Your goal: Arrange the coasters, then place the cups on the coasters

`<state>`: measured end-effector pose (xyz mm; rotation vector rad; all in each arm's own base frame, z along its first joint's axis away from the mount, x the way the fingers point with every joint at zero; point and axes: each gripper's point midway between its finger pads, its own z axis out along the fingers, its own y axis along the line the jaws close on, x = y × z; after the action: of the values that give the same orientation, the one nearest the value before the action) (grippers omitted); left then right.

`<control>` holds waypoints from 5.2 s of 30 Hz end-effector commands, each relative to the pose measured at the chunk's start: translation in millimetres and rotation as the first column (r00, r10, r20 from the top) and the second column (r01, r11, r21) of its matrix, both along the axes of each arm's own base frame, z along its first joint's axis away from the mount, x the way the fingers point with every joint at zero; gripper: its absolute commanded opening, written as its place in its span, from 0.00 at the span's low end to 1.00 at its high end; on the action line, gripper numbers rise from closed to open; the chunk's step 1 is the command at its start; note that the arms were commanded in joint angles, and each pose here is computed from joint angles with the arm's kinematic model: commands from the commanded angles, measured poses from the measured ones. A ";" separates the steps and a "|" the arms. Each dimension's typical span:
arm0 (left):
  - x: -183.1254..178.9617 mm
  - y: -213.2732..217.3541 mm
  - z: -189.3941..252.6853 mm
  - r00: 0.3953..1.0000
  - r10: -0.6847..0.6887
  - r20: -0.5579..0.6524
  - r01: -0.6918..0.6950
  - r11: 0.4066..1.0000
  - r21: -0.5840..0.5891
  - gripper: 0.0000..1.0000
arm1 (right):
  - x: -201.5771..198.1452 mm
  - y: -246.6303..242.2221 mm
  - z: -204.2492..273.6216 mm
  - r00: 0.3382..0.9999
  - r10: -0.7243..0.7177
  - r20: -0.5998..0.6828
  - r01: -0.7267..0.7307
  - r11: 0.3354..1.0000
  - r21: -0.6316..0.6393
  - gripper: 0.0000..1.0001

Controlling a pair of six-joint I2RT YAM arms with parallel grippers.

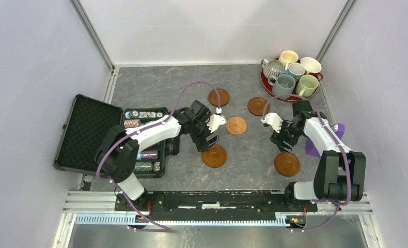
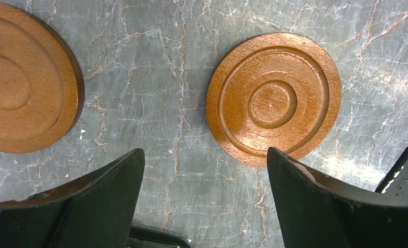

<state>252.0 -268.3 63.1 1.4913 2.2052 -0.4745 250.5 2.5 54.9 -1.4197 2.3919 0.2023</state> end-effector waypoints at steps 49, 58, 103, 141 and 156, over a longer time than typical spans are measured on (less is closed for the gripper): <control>-36.7 -69.2 -47.3 0.991 -0.115 -0.061 0.114 0.993 -0.014 0.74 | 57.5 27.6 -33.1 0.993 0.066 0.102 -0.073 0.995 0.062 0.56; -38.0 -86.4 -47.5 0.989 -0.130 -0.066 0.129 0.991 -0.024 0.73 | 55.8 30.8 -27.0 0.992 0.074 0.103 -0.083 0.994 0.078 0.57; 204.5 -44.3 -1.4 0.890 0.380 0.253 -0.386 0.922 -0.027 0.89 | 130.6 61.5 47.7 0.955 -0.180 0.237 0.094 0.938 0.334 0.70; 130.3 -11.8 -36.4 0.909 0.412 -0.063 -0.413 0.911 -0.011 0.69 | 129.6 61.2 51.0 0.954 -0.183 0.237 0.097 0.938 0.334 0.69; 134.8 -5.8 72.6 0.920 0.380 0.094 -0.365 0.920 -0.146 1.00 | 187.5 11.8 95.5 0.827 -0.329 0.455 0.270 0.944 0.191 0.66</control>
<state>390.6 -272.8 81.6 0.9722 2.3492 -0.3495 399.5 40.5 111.3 -0.9598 2.1659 0.1579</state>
